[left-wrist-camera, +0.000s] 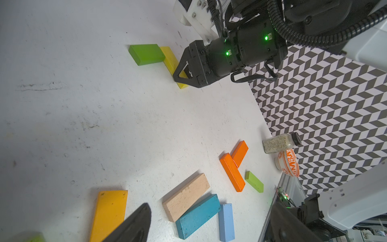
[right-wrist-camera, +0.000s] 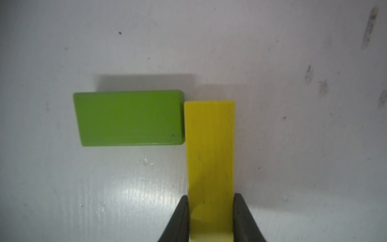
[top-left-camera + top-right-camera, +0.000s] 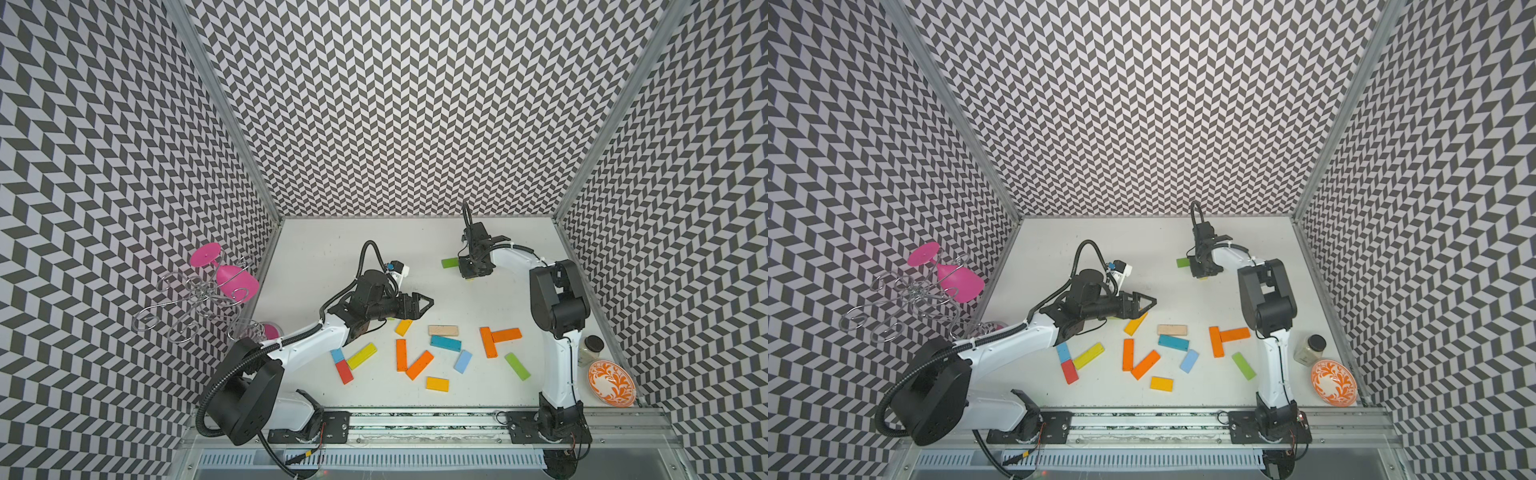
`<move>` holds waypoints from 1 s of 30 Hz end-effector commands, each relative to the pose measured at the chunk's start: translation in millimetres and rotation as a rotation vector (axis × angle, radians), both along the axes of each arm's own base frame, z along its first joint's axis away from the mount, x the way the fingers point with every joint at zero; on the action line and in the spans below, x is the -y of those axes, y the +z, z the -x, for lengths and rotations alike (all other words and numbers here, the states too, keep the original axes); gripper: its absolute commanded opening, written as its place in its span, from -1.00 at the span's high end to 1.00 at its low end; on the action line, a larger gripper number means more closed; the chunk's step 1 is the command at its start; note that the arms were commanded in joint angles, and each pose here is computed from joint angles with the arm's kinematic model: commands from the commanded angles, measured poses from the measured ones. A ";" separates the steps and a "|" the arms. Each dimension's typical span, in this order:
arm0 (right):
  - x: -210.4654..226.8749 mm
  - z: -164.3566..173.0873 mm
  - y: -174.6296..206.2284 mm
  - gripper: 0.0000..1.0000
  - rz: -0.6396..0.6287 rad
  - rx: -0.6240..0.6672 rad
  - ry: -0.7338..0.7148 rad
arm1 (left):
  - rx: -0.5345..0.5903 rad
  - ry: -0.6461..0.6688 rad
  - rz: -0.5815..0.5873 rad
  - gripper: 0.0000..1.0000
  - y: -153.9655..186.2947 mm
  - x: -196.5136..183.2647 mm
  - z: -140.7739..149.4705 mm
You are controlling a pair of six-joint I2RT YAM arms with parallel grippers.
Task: Assemble a giraffe with building blocks
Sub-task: Assemble the building block at the center of the board.
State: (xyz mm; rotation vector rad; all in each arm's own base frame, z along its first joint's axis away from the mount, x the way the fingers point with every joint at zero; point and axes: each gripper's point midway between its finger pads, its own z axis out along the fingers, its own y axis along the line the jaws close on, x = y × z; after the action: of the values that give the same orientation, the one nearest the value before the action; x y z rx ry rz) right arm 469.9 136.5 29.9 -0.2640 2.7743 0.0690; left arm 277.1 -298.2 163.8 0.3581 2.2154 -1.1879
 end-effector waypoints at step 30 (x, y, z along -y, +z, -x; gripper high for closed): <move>-9.1 -14.5 -3.4 0.34 -0.020 0.022 -0.005 | 0.048 -0.014 0.021 -0.80 14.6 3.6 -1.8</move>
State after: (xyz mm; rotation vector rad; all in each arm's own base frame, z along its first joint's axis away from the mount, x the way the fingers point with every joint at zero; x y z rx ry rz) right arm 479.1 141.9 30.1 -0.2478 2.7640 0.0897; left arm 277.0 -298.2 163.8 0.3584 2.2154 -1.1883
